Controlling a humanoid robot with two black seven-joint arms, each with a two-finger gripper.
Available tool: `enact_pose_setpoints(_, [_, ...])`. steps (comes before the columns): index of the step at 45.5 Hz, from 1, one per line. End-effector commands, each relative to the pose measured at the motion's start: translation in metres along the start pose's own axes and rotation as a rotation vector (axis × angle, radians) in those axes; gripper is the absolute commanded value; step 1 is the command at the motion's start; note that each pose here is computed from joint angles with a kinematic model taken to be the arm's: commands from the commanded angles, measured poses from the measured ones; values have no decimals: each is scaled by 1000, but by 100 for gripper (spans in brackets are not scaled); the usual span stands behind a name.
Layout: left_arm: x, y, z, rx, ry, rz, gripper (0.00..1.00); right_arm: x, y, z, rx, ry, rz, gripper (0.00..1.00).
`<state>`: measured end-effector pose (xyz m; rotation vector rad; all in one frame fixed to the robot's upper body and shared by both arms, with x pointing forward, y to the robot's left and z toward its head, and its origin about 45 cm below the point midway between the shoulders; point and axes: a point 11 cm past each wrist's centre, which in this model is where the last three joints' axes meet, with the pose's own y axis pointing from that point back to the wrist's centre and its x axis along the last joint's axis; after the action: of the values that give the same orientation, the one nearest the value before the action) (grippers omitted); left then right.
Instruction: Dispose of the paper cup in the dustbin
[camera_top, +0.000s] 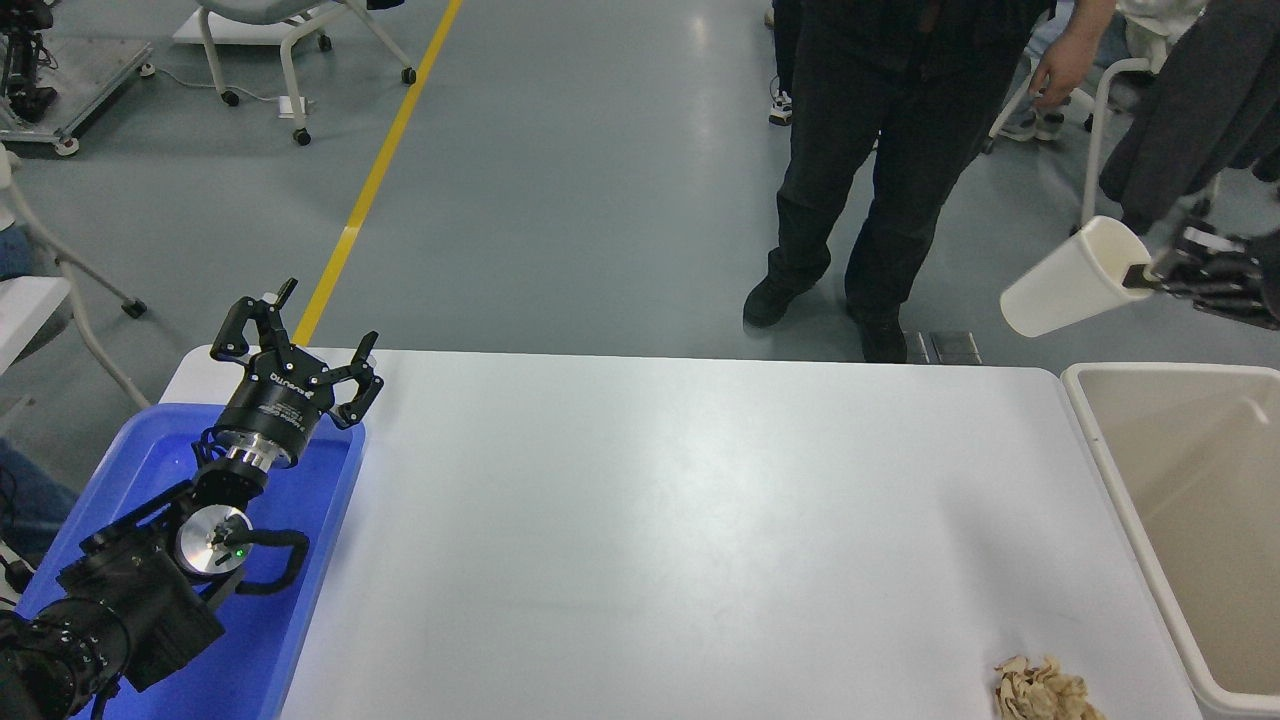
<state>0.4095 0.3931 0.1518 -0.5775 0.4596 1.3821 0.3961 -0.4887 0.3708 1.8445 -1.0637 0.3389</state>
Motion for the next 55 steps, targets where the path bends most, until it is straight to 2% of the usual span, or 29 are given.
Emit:
enact_pose_setpoints(1, [0,0,0,0,1,-1,100,13,33,32,-51,-43,72,0])
enact_pose_setpoints(12, [0,0,0,-1,-1,1,100,17,52,98,-201,-101,180,0])
enact_pose_setpoints(31, [1,0,0,-1,-2,2,100,4,32,189,-353,-300,352,0])
enact_pose_setpoints(55, [0,0,0,0,0,2,100,-96,-7,260,-421,-729,584,0])
